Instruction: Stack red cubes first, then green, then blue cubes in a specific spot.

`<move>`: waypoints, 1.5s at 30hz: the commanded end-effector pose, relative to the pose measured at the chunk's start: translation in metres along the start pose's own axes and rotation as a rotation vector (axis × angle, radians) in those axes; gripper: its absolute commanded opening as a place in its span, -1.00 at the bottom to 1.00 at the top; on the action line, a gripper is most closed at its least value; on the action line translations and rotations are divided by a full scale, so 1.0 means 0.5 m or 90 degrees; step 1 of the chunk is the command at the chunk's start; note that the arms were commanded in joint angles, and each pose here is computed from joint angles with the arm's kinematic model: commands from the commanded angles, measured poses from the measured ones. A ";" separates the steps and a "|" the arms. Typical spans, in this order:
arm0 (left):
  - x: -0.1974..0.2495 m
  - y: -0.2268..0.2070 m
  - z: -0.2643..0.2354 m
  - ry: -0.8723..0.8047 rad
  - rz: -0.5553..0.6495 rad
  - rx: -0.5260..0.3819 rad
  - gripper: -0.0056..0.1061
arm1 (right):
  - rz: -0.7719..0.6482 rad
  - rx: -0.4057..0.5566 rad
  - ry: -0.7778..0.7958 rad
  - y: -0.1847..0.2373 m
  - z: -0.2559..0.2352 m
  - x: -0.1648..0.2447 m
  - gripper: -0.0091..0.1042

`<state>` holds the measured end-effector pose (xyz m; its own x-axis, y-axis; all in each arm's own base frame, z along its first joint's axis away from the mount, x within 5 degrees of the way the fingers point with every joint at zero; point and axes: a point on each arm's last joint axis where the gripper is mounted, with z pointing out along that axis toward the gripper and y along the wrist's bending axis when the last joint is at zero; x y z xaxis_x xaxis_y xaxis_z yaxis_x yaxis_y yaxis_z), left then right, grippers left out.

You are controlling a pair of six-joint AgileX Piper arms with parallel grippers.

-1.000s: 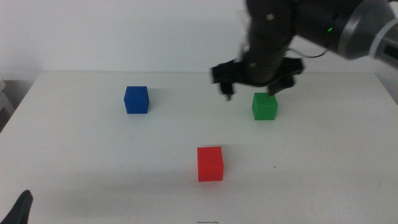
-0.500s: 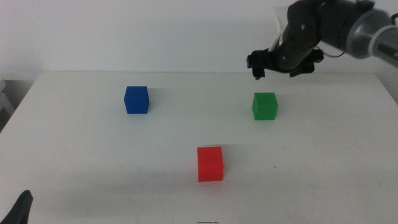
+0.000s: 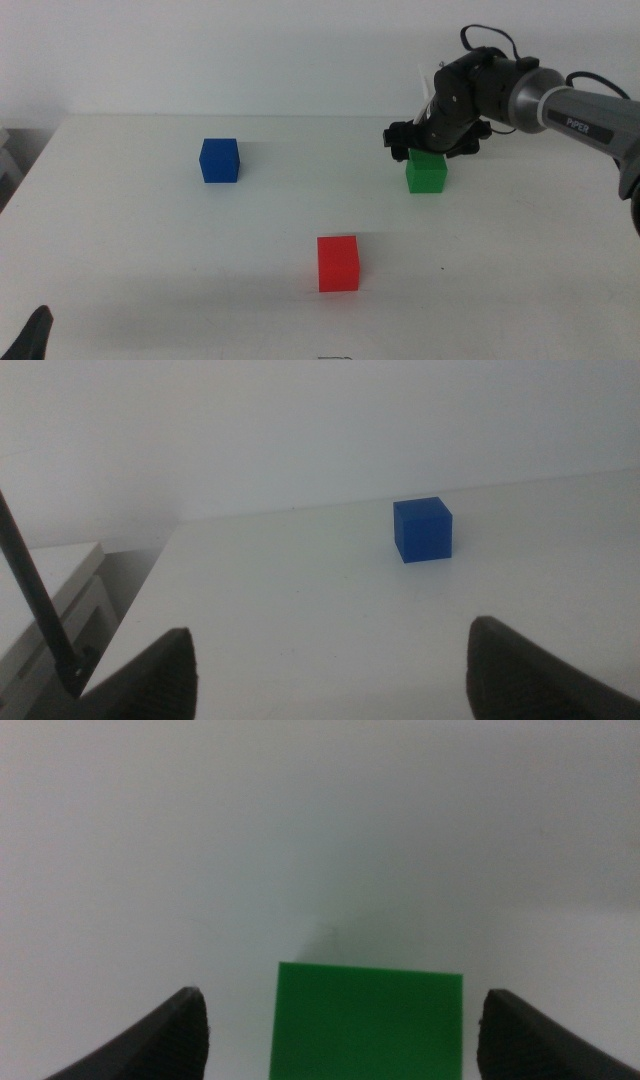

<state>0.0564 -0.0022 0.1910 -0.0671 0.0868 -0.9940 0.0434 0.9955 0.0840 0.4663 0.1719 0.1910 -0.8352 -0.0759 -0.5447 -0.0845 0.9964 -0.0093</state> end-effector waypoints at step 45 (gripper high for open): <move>-0.019 0.001 -0.004 -0.065 -0.006 -0.004 0.73 | 0.025 -0.039 -0.025 0.248 -0.346 0.133 -0.86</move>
<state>0.0564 -0.0022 0.1910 -0.0671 0.0868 -0.9940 0.0434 0.9955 0.0840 0.3067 0.2863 0.2695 -0.8638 -0.0451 -0.5019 -0.0743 0.9965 0.0382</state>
